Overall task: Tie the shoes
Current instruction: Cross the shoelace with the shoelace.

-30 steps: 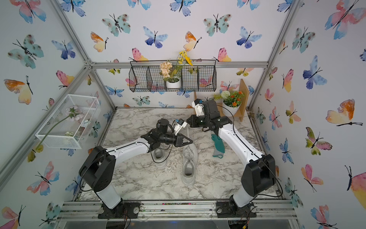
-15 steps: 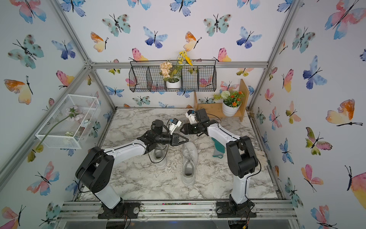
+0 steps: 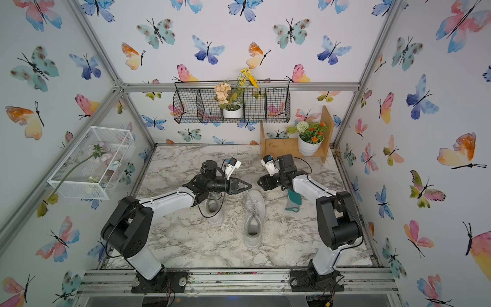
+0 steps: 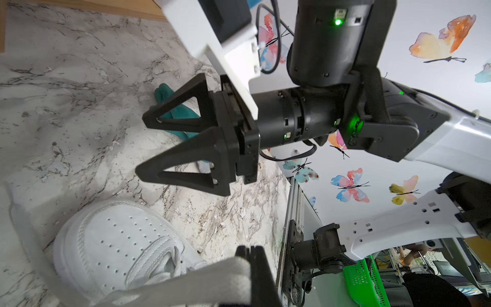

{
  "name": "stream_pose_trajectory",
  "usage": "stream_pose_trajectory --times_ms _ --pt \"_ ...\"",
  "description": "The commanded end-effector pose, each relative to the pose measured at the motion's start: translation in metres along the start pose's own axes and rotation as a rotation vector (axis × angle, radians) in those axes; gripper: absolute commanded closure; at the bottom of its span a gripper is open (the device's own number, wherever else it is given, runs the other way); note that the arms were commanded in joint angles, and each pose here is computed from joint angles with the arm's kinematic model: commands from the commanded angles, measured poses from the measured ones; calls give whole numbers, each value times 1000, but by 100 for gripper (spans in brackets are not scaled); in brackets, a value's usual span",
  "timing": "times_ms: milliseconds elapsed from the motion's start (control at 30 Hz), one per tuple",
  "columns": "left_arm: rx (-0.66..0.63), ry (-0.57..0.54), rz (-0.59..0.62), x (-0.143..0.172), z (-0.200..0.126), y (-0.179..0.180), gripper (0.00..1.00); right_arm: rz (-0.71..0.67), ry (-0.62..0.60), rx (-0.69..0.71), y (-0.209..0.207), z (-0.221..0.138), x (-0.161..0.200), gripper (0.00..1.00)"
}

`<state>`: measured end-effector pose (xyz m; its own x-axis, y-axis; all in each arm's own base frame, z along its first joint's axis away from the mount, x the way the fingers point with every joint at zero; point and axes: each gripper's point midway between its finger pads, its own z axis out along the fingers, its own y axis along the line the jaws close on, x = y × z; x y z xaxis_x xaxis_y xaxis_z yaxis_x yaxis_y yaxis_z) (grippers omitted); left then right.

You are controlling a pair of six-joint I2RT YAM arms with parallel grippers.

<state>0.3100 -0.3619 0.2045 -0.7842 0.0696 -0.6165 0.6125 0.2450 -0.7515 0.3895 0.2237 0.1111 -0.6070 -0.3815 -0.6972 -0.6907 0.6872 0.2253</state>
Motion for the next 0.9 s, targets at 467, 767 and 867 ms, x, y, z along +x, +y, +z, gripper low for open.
stream_pose_trajectory --times_ms 467,767,867 --pt "7 -16 22 -8 -1 -3 100 -238 -144 -394 71 -4 20 36" --pt "9 -13 18 -8 0 -3 100 -247 -144 -424 78 5 24 38" --pt "8 -12 19 -9 0 -3 100 -252 -147 -429 80 9 20 38"
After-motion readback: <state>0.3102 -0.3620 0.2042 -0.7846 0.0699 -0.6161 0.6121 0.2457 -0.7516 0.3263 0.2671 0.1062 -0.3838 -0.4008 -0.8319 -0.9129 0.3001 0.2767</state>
